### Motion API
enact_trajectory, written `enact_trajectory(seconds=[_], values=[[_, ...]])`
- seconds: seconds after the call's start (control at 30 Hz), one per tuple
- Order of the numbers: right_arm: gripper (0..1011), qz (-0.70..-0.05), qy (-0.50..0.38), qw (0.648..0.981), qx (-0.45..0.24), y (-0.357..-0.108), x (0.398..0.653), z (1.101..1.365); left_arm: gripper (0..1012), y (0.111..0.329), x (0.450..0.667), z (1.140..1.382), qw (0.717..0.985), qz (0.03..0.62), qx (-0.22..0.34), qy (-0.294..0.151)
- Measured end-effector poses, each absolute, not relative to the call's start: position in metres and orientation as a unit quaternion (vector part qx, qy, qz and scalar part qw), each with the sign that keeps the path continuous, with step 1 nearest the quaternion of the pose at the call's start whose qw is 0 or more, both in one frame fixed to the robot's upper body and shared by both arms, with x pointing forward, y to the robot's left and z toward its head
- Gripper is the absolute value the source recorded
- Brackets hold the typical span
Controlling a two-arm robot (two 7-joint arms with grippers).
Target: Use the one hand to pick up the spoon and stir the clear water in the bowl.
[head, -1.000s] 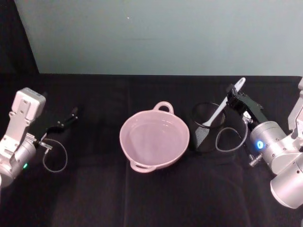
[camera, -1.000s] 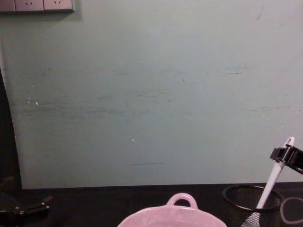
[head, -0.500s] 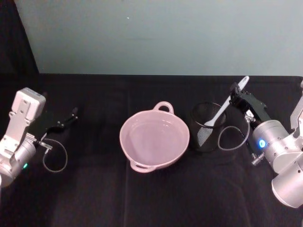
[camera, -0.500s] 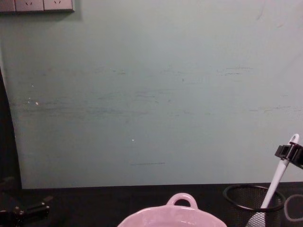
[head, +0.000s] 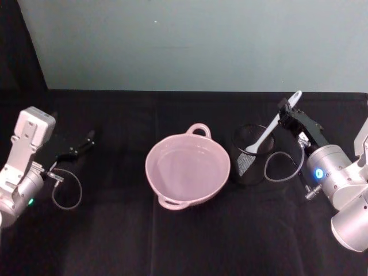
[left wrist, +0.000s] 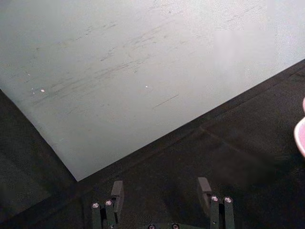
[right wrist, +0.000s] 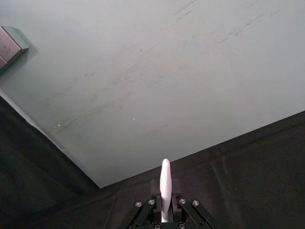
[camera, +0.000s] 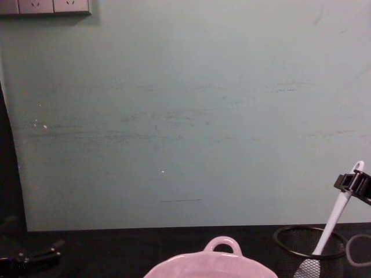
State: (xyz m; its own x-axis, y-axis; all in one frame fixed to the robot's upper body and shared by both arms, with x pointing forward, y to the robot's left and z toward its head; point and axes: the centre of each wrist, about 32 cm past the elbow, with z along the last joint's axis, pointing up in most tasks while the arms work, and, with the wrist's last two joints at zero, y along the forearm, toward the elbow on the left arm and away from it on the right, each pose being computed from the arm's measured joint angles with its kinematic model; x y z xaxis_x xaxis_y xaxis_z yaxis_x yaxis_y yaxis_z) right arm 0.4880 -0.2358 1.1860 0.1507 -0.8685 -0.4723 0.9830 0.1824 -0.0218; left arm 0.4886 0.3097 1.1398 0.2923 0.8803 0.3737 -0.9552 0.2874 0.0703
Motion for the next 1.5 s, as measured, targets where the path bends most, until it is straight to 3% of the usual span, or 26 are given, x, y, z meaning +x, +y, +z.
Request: enact_trajectory(seconds=[0.43,0.77,0.9,1.23,1.4,1.5], values=[[140,-0.622,0.195,0.744,0.147,-0.235,0.488,1.186,1011,0.310,0.489,1.140,0.791,0.580,0.141,-0.132],[422,-0.622,0.195,0.744,0.147,-0.235,0.488,1.186,1011,0.310,0.489,1.140,0.791,0.580,0.141,-0.132],[590,-0.622,0.195,0.744,0.147,-0.235,0.488,1.186,1011,0.310,0.489,1.140,0.791,0.580,0.141,-0.132],[893,-0.624,0.189,0.745,0.141,-0.242,0.484,1.190,1011,0.310,0.489,1.140,0.791,0.580,0.141,-0.132],[1000,-0.623,0.187,0.748,0.134,-0.251,0.478,1.196,1011,0.310,0.489,1.140,0.791,0.580,0.141,-0.132],[1002,-0.618,0.189,0.753,0.126,-0.258,0.472,1.201,1011,0.310,0.489,1.140,0.791,0.580,0.141,-0.132]])
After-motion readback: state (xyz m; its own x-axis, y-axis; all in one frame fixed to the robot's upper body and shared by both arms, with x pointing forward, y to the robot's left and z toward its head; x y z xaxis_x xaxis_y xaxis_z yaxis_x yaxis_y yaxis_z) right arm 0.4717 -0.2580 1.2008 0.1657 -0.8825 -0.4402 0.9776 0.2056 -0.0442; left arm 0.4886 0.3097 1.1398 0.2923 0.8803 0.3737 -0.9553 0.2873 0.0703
